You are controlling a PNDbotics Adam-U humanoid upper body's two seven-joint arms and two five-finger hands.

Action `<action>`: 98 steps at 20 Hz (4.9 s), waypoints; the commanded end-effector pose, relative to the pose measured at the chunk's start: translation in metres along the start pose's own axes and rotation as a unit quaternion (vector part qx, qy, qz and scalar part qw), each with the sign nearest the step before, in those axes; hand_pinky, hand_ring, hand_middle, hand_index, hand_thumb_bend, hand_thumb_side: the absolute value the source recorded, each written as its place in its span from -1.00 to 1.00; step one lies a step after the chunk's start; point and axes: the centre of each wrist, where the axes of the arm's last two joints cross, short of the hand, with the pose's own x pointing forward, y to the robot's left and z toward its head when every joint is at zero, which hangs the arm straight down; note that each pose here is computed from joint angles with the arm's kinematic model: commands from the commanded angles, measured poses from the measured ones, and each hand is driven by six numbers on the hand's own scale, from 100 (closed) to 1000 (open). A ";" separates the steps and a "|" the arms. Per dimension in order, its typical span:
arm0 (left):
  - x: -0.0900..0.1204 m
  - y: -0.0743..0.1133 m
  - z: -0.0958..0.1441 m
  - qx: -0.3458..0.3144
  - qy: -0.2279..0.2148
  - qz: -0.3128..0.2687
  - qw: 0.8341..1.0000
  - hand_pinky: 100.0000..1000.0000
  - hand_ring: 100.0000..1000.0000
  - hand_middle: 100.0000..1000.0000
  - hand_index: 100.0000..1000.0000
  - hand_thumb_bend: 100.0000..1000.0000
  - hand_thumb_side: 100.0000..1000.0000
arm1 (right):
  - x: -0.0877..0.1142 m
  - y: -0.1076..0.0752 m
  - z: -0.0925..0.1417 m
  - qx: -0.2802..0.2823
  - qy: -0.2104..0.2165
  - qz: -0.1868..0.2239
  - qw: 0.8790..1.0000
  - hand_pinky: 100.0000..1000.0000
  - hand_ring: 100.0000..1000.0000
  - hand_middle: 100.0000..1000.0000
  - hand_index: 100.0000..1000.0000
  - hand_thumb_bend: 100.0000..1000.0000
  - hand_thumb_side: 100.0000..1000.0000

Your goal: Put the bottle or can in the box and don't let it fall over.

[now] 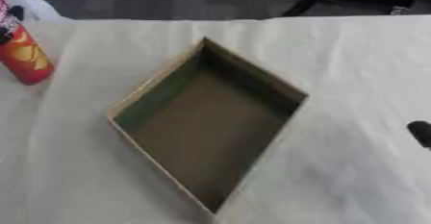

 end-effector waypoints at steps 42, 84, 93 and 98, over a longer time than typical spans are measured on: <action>0.159 -0.185 0.205 -0.439 -0.099 0.187 0.873 -0.80 -1.00 -1.00 -0.93 -1.00 -1.00 | 0.005 -0.025 0.011 -0.045 0.010 0.033 0.998 0.61 0.56 0.84 0.68 0.13 -1.00; 0.129 -0.187 0.210 -0.494 -0.175 0.117 0.843 0.84 0.28 -0.01 0.42 0.51 -0.38 | 0.002 -0.026 0.015 -0.050 0.022 0.032 0.998 0.61 0.56 0.85 0.68 0.11 -1.00; 0.142 -0.128 0.170 -0.394 -0.206 0.123 0.887 0.80 0.26 -0.03 0.42 0.38 -0.53 | -0.001 -0.030 0.021 -0.056 0.031 0.039 0.997 0.61 0.56 0.85 0.68 0.11 -1.00; 0.128 -0.079 0.145 -0.315 -0.189 0.097 0.925 0.80 0.26 -0.03 0.43 0.26 -0.56 | -0.002 -0.032 0.024 -0.062 0.034 0.042 0.997 0.61 0.56 0.85 0.68 0.10 -1.00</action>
